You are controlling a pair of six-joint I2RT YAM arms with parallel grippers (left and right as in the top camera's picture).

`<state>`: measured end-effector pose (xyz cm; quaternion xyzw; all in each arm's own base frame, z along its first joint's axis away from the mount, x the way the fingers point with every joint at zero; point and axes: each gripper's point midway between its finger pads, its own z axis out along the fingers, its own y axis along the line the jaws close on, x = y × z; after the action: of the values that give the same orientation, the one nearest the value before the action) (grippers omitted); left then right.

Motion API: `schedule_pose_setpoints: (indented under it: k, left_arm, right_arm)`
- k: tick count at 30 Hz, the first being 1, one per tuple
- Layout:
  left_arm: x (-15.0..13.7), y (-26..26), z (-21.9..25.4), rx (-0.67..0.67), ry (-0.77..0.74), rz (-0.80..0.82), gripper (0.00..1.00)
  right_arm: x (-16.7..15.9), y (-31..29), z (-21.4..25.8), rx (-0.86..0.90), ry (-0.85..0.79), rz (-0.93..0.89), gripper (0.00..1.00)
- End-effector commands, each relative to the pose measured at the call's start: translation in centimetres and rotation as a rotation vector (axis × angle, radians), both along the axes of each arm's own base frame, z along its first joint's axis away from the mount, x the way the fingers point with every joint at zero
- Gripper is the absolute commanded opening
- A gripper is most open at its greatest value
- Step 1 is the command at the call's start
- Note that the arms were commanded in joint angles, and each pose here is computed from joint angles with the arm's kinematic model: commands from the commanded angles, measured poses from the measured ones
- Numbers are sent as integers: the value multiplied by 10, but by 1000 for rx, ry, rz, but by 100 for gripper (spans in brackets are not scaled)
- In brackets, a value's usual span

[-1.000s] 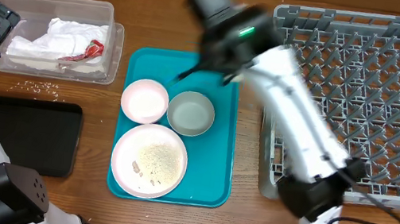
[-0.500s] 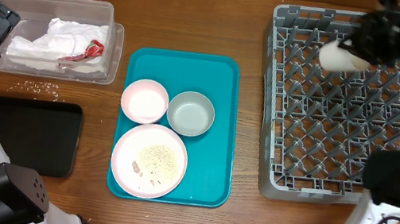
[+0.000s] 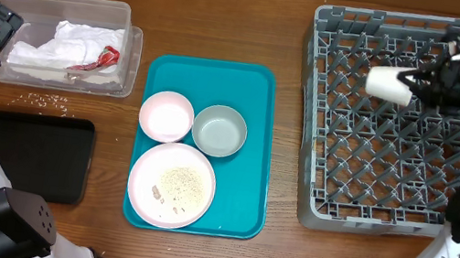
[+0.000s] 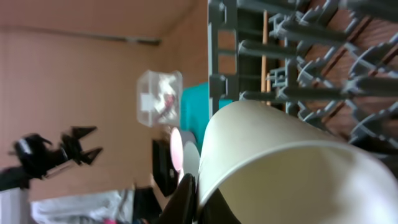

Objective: Sort waste into correct bins and load items into the dishwasher
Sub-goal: 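Carry the white cup with the right gripper to the dish rack, then turn the cup upside down and lower it into the rack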

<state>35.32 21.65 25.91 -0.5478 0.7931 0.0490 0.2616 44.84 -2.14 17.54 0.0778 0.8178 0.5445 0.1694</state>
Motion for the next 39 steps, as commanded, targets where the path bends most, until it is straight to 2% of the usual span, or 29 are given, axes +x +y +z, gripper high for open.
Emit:
schedule_pose_setpoints:
  k: [1,6,11,16,27,34,39]
  left_arm:
    - [1,1,-3,-1,6,14,100]
    - [1,1,-3,-1,7,15,100]
    - [1,1,-3,-1,6,15,100]
    - [1,1,-3,-1,6,15,100]
    - [1,1,-3,-1,7,15,100]
    - [1,1,-3,-1,6,14,100]
    - [1,1,-3,-1,6,15,100]
  right_arm:
    - [0,-8,14,127,-25,-56,4]
    - [11,-35,7,161,8,-146,4]
    - [17,-33,26,235,-91,-119,4]
    - [20,-25,25,235,-85,-102,4]
    - [26,-20,-24,240,68,-117,4]
    - [22,-26,-28,262,121,-140,4]
    - [19,-40,-46,167,187,-189,4]
